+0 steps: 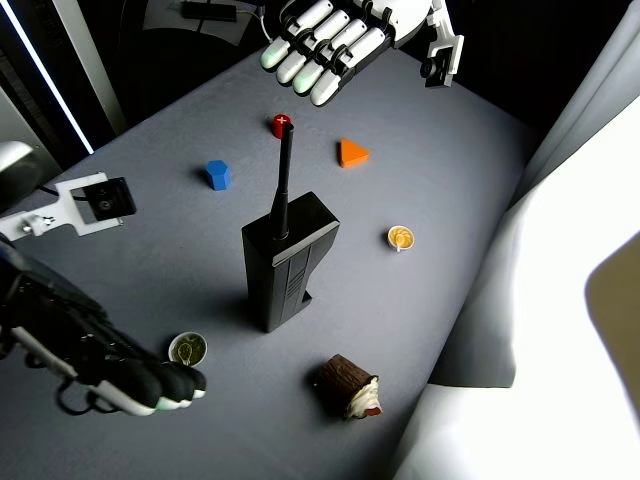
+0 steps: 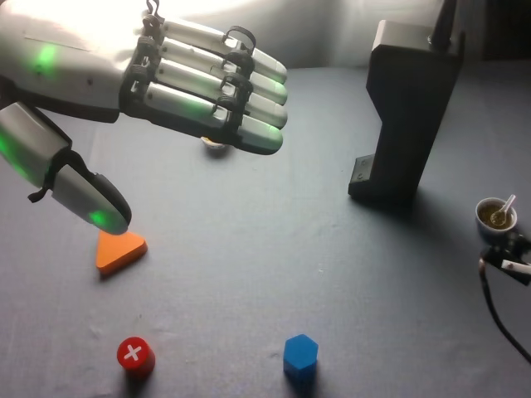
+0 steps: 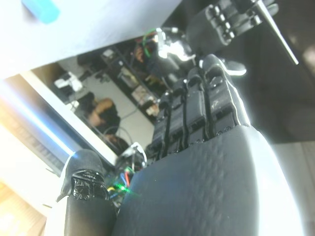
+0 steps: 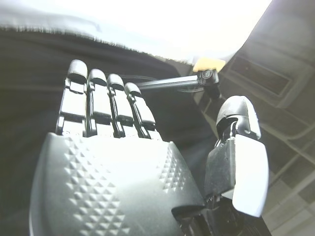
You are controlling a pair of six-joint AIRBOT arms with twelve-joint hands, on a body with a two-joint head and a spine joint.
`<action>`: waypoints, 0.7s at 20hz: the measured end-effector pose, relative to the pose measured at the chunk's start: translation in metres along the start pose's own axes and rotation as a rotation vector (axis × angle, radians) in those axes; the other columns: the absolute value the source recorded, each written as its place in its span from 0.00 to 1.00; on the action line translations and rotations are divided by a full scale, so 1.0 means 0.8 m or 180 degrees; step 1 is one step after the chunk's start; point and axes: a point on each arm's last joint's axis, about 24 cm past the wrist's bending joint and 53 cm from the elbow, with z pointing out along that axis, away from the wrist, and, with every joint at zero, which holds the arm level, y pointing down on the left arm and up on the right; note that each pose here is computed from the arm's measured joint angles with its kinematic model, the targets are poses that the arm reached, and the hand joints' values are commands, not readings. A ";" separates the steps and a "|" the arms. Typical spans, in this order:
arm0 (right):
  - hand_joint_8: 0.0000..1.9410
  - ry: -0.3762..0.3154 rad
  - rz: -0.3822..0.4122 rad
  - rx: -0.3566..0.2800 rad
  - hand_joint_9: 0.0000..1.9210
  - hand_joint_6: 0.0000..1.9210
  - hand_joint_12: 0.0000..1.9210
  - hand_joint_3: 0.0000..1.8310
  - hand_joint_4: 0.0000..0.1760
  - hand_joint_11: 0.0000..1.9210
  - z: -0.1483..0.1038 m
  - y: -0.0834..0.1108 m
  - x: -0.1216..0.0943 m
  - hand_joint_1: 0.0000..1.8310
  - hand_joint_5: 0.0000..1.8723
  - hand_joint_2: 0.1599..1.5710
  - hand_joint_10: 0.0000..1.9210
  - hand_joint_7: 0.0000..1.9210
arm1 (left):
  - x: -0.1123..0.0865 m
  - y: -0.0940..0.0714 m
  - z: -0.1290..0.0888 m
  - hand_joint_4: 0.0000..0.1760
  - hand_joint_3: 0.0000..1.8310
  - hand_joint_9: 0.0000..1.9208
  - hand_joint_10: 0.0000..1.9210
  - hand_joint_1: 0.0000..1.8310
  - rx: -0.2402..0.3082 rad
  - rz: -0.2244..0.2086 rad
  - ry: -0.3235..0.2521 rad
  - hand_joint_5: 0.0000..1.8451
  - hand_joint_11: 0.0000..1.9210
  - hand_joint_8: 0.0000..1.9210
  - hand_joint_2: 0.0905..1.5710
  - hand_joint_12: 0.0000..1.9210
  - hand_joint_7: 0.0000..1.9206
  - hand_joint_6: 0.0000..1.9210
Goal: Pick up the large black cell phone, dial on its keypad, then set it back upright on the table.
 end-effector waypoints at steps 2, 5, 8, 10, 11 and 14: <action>0.00 0.0019 -0.0001 -0.0012 0.01 0.00 0.11 0.00 0.00 0.00 0.005 -0.005 0.000 0.23 0.00 0.57 0.00 0.00 | 0.001 -0.003 0.004 0.00 0.00 0.03 0.00 0.00 0.0029 -0.0002 0.0008 0.03 0.00 0.00 0.75 0.08 0.05 0.00; 0.00 0.0041 0.0021 -0.0015 0.01 0.00 0.08 0.00 0.00 0.00 0.008 -0.013 0.001 0.23 0.00 0.56 0.00 0.00 | 0.001 -0.011 0.006 0.00 0.00 0.04 0.00 0.00 0.0090 0.0015 0.0015 0.04 0.00 0.00 0.75 0.09 0.05 0.00; 0.00 0.0156 0.0033 0.0066 0.00 0.00 0.06 0.00 0.00 0.00 0.008 -0.026 0.011 0.22 0.00 0.56 0.00 0.00 | 0.005 -0.012 0.004 0.00 0.00 0.03 0.00 0.00 0.0085 0.0029 0.0054 0.03 0.00 0.00 0.76 0.06 0.05 0.00; 0.00 0.0228 0.0047 0.0127 0.00 0.00 0.06 0.00 0.00 0.00 0.008 -0.035 0.019 0.24 0.00 0.56 0.00 0.00 | 0.007 -0.013 0.006 0.00 0.00 0.02 0.00 0.00 0.0094 0.0029 0.0077 0.01 0.00 0.00 0.75 0.03 0.02 0.00; 0.00 0.0227 0.0055 0.0147 0.00 0.00 0.05 0.00 0.00 0.00 0.008 -0.037 0.020 0.23 0.00 0.56 0.00 0.00 | 0.008 -0.013 0.006 0.00 0.00 0.02 0.00 0.00 0.0100 0.0028 0.0080 0.02 0.01 0.01 0.75 0.03 0.03 0.00; 0.00 0.0230 0.0037 0.0154 0.00 0.00 0.04 0.00 0.00 0.00 0.010 -0.038 0.018 0.24 0.00 0.56 0.00 0.00 | 0.007 -0.016 0.008 0.00 0.00 0.03 0.00 0.00 0.0123 0.0015 0.0073 0.02 0.00 0.00 0.75 0.07 0.04 0.00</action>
